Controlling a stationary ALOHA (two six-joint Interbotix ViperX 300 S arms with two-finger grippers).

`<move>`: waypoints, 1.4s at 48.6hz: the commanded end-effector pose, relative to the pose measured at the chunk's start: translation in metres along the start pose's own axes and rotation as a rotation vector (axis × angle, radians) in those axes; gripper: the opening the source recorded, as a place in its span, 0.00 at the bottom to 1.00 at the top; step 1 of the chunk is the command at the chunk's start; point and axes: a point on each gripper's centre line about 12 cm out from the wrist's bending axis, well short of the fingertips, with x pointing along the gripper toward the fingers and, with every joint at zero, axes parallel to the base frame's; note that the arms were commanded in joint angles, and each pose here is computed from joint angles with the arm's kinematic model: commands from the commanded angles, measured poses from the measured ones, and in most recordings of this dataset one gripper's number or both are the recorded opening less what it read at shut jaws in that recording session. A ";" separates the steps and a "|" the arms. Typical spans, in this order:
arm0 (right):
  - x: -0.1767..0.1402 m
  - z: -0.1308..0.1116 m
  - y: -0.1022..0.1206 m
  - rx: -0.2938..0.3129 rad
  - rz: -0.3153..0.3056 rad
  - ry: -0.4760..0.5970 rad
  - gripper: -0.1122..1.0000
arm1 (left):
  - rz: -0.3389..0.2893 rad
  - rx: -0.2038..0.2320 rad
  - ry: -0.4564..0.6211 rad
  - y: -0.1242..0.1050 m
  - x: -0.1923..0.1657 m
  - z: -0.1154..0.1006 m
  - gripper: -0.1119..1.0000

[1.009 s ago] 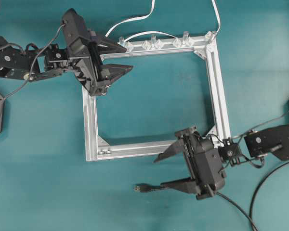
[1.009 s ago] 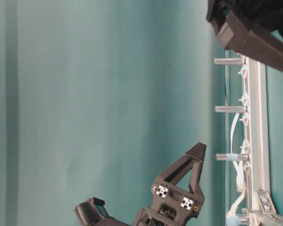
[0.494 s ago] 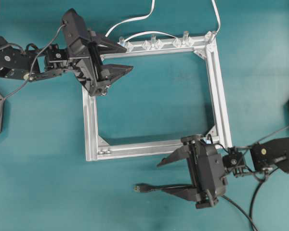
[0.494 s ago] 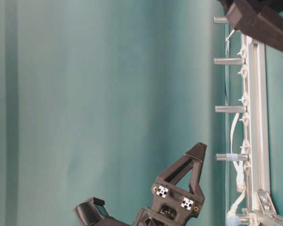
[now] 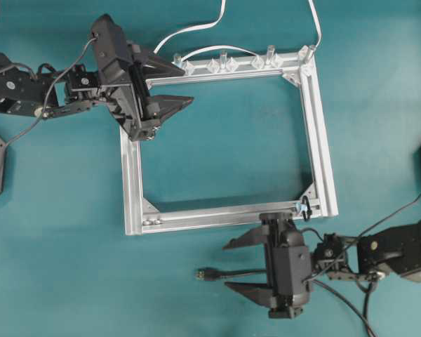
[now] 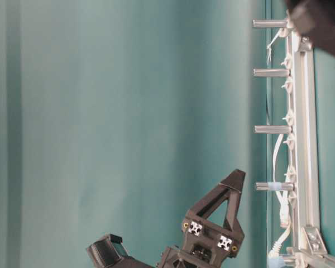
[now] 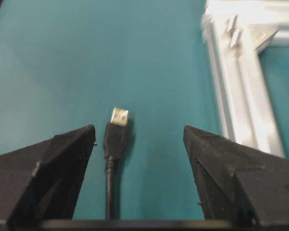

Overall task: Insert the wire through the string loop located on the right side.
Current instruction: 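Close the right gripper on the USB cable just behind the plug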

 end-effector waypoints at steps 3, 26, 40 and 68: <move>0.004 0.002 0.007 0.005 0.003 -0.015 0.85 | -0.007 0.012 -0.027 -0.002 -0.002 0.008 0.79; 0.012 -0.020 0.003 -0.017 -0.013 0.034 0.85 | -0.019 0.016 -0.013 -0.006 -0.004 0.002 0.79; 0.017 -0.030 0.002 -0.029 -0.025 0.043 0.85 | -0.016 0.011 -0.007 -0.006 -0.003 0.000 0.79; 0.021 -0.029 0.003 -0.028 -0.027 0.034 0.62 | -0.018 0.009 -0.006 -0.006 -0.003 0.000 0.78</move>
